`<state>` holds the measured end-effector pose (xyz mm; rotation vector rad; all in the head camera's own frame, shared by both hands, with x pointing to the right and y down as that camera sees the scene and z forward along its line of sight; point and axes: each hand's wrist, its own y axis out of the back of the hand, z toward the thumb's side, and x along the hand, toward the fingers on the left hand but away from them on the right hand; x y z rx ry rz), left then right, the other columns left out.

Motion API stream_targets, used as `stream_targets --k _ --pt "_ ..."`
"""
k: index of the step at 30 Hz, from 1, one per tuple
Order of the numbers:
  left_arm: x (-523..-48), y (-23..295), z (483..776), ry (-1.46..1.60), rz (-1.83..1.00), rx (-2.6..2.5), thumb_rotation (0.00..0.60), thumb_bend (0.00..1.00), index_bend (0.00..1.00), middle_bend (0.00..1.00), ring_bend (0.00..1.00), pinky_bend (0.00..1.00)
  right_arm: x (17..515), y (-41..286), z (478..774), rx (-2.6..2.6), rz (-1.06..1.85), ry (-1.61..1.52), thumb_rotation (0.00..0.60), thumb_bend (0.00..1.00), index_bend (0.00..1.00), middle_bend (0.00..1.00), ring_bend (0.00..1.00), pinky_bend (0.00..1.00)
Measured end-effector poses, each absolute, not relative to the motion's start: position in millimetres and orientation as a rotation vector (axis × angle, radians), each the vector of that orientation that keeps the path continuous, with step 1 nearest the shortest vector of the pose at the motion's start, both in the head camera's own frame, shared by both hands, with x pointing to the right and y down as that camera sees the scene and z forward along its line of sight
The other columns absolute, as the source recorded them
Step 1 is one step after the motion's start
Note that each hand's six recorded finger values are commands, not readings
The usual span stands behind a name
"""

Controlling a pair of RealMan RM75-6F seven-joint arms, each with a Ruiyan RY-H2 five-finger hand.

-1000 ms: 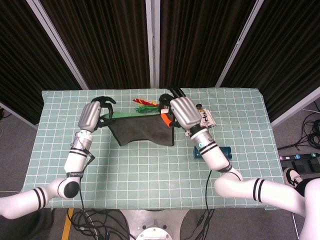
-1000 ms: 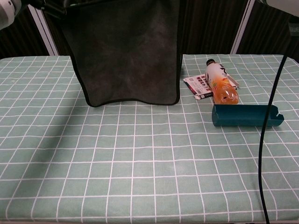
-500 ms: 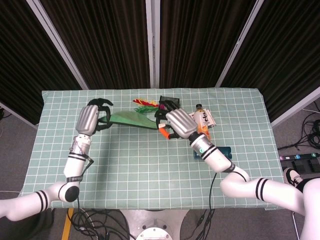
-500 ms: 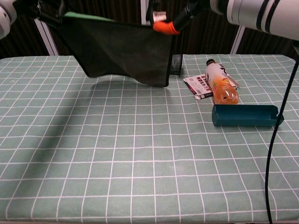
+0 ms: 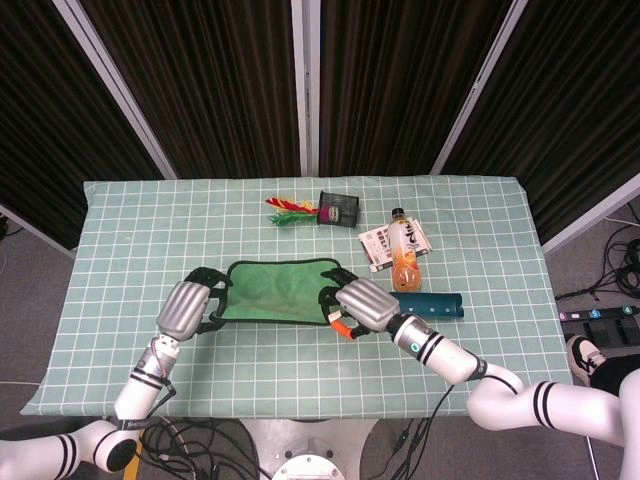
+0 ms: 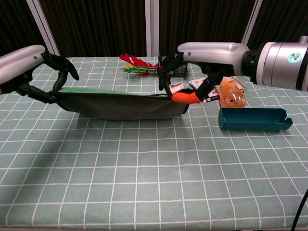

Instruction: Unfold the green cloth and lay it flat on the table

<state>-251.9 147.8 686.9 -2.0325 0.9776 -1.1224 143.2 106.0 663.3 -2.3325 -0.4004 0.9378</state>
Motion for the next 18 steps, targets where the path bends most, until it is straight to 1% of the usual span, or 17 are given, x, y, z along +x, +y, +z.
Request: stream_targets --k 7,9,10,12,13,14,15,16,17,18 --pt "-247.7 175.2 693.2 0.888 -1.146 -2.042 0.600 0.39 0.78 0.45 0.27 0.22 153.7 129.9 673.4 -2.330 0.964 -0.337 0.600 0.54 0.87 0.30 0.01 0.01" --pt "-247.6 179.0 695.5 0.870 -1.157 -2.045 0.600 0.37 0.75 0.44 0.27 0.22 156.0 137.2 678.0 -2.327 0.971 -0.319 0.600 0.51 0.87 0.30 0.01 0.01" --pt "-247.5 181.5 697.1 0.854 -1.166 -2.046 0.600 0.36 0.73 0.44 0.27 0.22 157.0 140.1 680.1 -2.326 0.975 -0.311 0.600 0.47 0.85 0.28 0.00 0.01" --pt "-246.8 185.8 699.2 0.826 -1.182 -2.049 0.600 0.32 0.64 0.41 0.27 0.22 159.3 144.6 684.2 -2.314 0.982 -0.295 0.592 0.36 0.77 0.25 0.00 0.00" --pt "-246.2 188.7 700.2 0.805 -1.192 -2.051 0.600 0.28 0.58 0.40 0.27 0.22 160.3 146.2 685.8 -2.306 0.985 -0.288 0.568 0.26 0.66 0.22 0.00 0.00" --pt "-245.7 190.8 700.8 0.788 -1.200 -2.051 0.600 0.23 0.50 0.38 0.27 0.22 161.3 148.0 687.4 -2.298 0.989 -0.280 0.541 0.18 0.47 0.19 0.00 0.00" --pt "-245.1 192.9 701.4 0.770 -1.208 -2.052 0.600 0.19 0.44 0.36 0.26 0.22 162.6 150.6 689.5 -2.288 0.994 -0.270 0.497 0.09 0.25 0.16 0.00 0.00" --pt "-243.9 195.8 702.0 0.745 -1.220 -2.055 0.600 0.16 0.38 0.33 0.25 0.22 163.6 152.6 690.9 -2.280 0.997 -0.263 0.452 0.03 0.16 0.14 0.00 0.00" --pt "-242.7 197.9 702.2 0.727 -1.229 -2.059 0.600 0.12 0.33 0.31 0.24 0.22 164.5 154.6 692.0 -2.272 1.000 -0.257 0.412 0.00 0.19 0.11 0.00 0.00" --pt "-241.3 199.9 702.0 0.711 -1.236 -2.064 0.600 0.10 0.29 0.29 0.23 0.21 165.7 156.8 693.0 -2.261 1.002 -0.251 0.382 0.00 0.25 0.09 0.00 0.00"
